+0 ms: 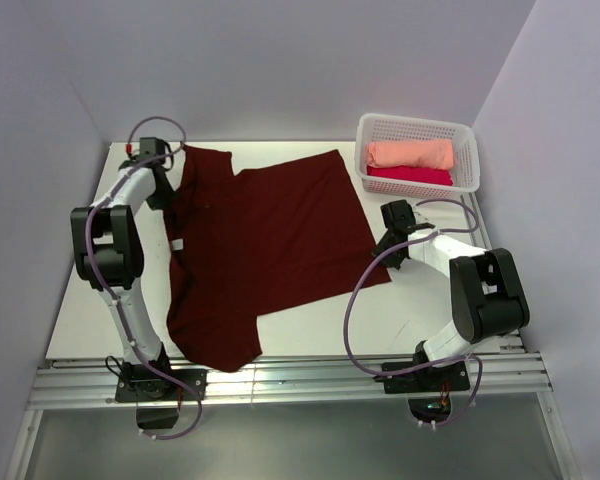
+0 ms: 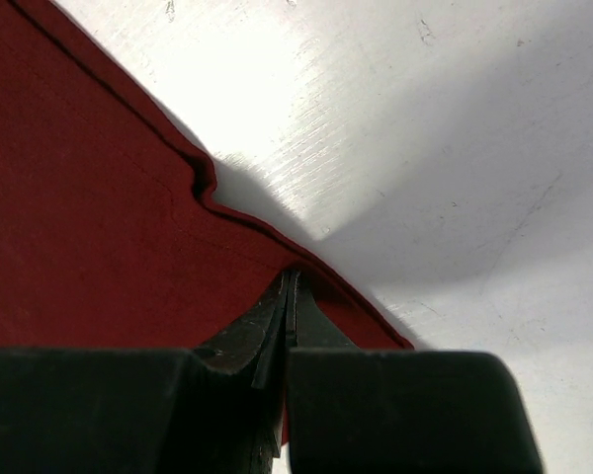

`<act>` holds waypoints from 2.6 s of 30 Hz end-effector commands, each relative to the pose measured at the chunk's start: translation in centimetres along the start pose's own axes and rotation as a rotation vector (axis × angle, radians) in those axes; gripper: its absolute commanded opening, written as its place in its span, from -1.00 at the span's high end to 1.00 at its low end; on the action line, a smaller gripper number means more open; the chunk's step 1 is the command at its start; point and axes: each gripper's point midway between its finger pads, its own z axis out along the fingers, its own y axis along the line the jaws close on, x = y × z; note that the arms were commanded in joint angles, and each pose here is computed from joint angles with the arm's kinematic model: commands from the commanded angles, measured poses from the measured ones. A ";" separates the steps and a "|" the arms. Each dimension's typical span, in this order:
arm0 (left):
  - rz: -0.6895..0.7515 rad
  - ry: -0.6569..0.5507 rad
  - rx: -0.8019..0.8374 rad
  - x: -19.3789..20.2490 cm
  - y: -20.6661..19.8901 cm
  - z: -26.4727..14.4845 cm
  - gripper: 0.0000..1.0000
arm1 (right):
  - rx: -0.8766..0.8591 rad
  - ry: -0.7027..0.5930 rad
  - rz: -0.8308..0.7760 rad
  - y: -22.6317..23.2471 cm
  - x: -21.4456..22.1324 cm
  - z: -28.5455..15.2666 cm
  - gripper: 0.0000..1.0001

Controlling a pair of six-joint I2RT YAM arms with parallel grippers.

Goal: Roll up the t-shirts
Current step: Flatten the tshirt

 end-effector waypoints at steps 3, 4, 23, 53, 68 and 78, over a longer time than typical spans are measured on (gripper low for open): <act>-0.048 -0.113 -0.006 -6.9 2.2 -1.6 0.99 | 0.077 -0.014 -0.022 -1.1 -0.4 -0.1 1.00; -0.047 -0.118 -0.016 -7.5 2.7 -1.4 0.99 | 0.075 -0.015 -0.022 -1.1 -0.4 -0.1 1.00; -0.205 -0.127 -0.242 -7.3 9.4 -0.8 -0.44 | 0.043 -0.015 -0.030 -0.8 -0.2 -0.2 1.00; -0.401 -0.068 0.367 8.7 4.4 -13.9 -0.36 | -0.312 -0.051 -0.100 2.9 0.6 -5.0 0.86; -0.421 0.085 0.282 16.0 5.4 -12.7 -0.25 | -0.478 0.001 -0.316 9.8 6.8 -8.2 0.20; -0.455 0.128 0.255 17.7 4.8 -8.9 -0.23 | -0.327 -0.018 -0.301 7.7 5.7 -5.5 0.28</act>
